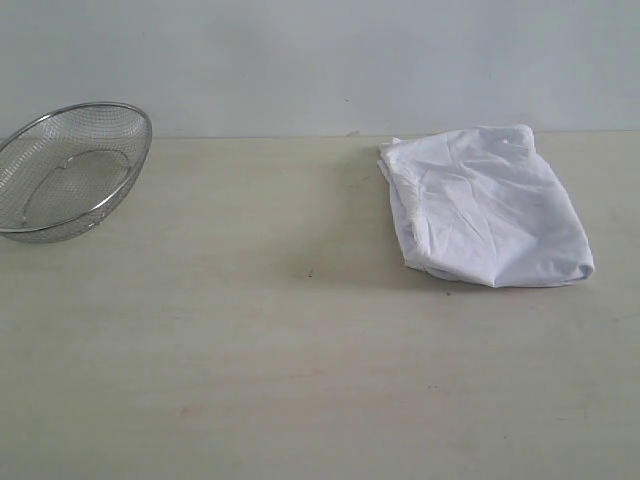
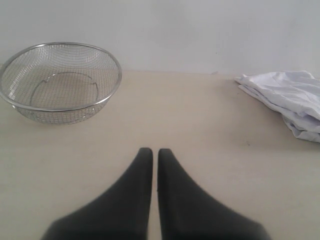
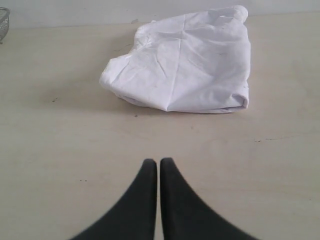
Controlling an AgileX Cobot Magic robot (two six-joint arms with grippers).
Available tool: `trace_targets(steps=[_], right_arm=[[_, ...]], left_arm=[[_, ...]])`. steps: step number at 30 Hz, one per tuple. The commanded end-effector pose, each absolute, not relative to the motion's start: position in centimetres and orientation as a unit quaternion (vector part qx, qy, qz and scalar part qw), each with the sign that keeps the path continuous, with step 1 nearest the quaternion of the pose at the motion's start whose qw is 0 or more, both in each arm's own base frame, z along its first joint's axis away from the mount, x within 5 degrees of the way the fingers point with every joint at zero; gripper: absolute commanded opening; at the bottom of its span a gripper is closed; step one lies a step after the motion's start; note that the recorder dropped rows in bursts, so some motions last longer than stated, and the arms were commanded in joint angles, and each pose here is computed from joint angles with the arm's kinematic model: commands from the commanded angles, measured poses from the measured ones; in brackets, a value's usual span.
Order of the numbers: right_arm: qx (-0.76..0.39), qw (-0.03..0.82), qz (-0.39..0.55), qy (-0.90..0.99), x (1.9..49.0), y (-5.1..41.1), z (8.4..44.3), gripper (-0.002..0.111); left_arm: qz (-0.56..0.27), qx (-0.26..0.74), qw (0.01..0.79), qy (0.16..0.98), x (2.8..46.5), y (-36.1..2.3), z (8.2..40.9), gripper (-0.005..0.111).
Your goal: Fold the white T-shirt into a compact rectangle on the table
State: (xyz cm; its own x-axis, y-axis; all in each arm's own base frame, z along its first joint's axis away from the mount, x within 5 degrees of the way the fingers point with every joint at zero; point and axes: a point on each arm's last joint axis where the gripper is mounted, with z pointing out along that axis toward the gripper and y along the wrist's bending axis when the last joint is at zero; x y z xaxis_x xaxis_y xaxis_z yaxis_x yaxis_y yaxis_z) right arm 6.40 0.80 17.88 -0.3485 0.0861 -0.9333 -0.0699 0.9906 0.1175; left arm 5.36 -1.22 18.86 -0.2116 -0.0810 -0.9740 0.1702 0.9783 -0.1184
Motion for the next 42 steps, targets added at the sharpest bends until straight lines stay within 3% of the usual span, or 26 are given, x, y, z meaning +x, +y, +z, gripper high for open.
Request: trace_targets(steps=[1,42], right_arm=[[0.006,0.580,0.067,0.812,6.28,0.75,18.01,0.000],[0.010,0.585,0.070,0.808,6.22,0.75,18.11,0.000]], left_arm=[[-0.104,0.024,0.627,0.772,5.34,-1.22,18.77,0.004],[-0.104,0.024,0.627,0.772,5.34,-1.22,18.77,0.004]])
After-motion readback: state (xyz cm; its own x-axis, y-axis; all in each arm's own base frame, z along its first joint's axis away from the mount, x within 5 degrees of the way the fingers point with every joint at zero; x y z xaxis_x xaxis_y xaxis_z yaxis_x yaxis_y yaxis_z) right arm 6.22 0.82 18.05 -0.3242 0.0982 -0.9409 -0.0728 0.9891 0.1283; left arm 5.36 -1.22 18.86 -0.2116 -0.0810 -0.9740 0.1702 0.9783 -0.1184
